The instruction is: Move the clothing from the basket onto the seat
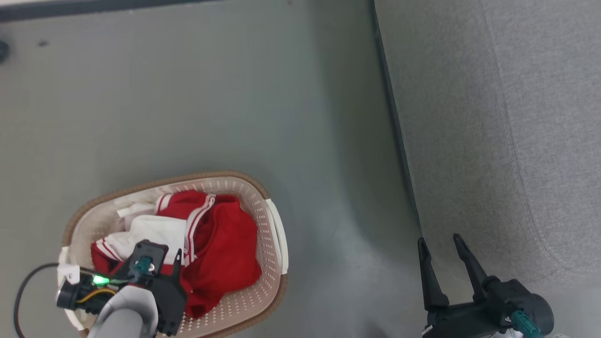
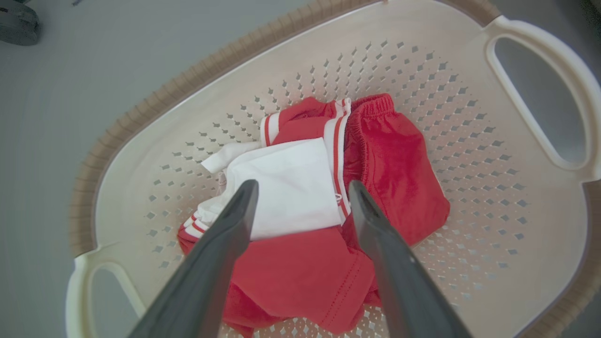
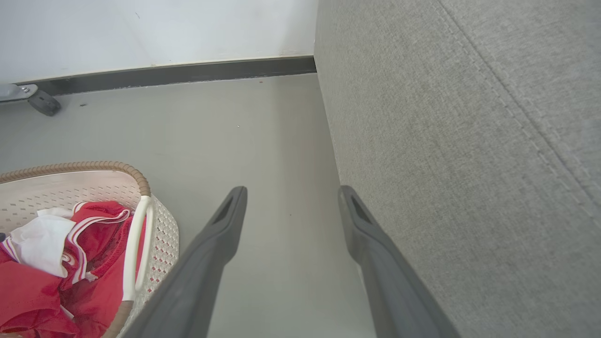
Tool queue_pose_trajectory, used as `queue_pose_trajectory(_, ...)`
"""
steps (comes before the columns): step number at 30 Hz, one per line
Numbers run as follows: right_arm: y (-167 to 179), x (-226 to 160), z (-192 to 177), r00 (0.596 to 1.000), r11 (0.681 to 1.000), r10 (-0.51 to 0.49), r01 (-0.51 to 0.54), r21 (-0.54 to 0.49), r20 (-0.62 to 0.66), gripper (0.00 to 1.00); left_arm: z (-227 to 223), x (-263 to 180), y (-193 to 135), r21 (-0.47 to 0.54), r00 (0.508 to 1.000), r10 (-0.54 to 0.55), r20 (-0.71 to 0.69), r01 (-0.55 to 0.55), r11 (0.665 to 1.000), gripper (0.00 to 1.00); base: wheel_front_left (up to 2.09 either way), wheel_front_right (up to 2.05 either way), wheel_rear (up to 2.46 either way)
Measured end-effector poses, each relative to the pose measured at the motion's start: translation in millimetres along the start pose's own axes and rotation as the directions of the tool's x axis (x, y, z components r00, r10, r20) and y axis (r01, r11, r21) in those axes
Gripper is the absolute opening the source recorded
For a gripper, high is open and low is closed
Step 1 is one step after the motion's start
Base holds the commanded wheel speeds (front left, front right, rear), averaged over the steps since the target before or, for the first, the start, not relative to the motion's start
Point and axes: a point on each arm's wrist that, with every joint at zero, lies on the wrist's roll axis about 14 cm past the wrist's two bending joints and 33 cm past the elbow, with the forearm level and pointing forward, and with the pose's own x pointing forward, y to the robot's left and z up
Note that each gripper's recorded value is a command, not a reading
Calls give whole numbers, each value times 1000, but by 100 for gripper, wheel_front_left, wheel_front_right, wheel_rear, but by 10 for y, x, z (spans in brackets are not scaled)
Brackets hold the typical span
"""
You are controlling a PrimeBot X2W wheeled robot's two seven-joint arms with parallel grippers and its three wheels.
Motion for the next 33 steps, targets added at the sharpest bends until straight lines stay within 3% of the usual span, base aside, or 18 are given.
queue_pose_trajectory(9, -87, 219, -169, 998, 999, -33, 32, -19, -45, 100, -152, 498, -34, 3, 992, -64, -111, 64, 998, 100, 0, 0, 0)
queue_pose_trajectory(15, -88, 271, -426, 992, 999, -40, 37, -30, -116, 100, -518, 677, -139, -7, 963, -101, -249, 102, 995, 100, 0, 0, 0)
queue_pose_trajectory(24, -20, 345, -516, 990, 999, -24, 20, -28, -136, 100, -812, 699, -153, -30, 929, -83, -361, 77, 997, 100, 0, 0, 0)
queue_pose_trajectory(33, 14, 384, -553, 990, 1000, -21, 17, -23, -141, 100, -827, 803, -116, -24, 917, -41, -398, 34, 999, 100, 0, 0, 0)
